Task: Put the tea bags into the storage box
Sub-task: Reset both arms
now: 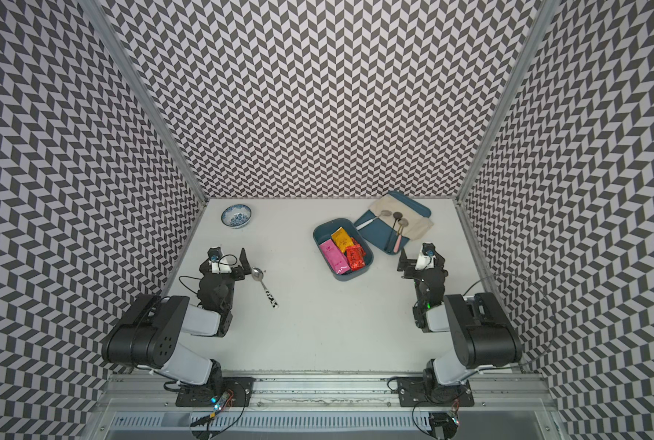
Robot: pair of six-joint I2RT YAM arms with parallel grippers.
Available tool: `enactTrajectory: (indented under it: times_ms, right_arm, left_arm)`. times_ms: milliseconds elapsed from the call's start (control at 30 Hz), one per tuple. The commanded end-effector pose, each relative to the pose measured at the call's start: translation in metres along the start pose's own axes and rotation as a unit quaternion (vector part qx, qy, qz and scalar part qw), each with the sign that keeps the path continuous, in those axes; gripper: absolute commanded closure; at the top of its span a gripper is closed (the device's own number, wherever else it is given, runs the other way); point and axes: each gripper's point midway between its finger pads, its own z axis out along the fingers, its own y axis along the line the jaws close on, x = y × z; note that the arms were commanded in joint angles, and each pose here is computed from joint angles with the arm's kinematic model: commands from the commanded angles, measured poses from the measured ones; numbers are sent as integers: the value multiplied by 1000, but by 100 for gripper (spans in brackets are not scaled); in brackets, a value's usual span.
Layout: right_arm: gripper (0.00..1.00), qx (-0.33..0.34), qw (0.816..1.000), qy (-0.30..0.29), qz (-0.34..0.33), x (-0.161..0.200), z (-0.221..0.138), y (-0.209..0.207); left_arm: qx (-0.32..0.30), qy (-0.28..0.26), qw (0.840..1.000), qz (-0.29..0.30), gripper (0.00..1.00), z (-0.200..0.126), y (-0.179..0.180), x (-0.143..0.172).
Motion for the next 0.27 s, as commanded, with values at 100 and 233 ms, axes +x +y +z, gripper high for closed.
enactTrajectory:
  times_ms: [100, 233]
  right_arm:
    - [1, 0, 1000, -26, 5, -15, 1, 0]
    - [1, 0, 1000, -28, 5, -17, 0, 0]
  left_arm:
    - [19, 3, 1000, -10, 0, 3, -5, -2]
    - [22, 7, 1000, -11, 0, 4, -5, -1]
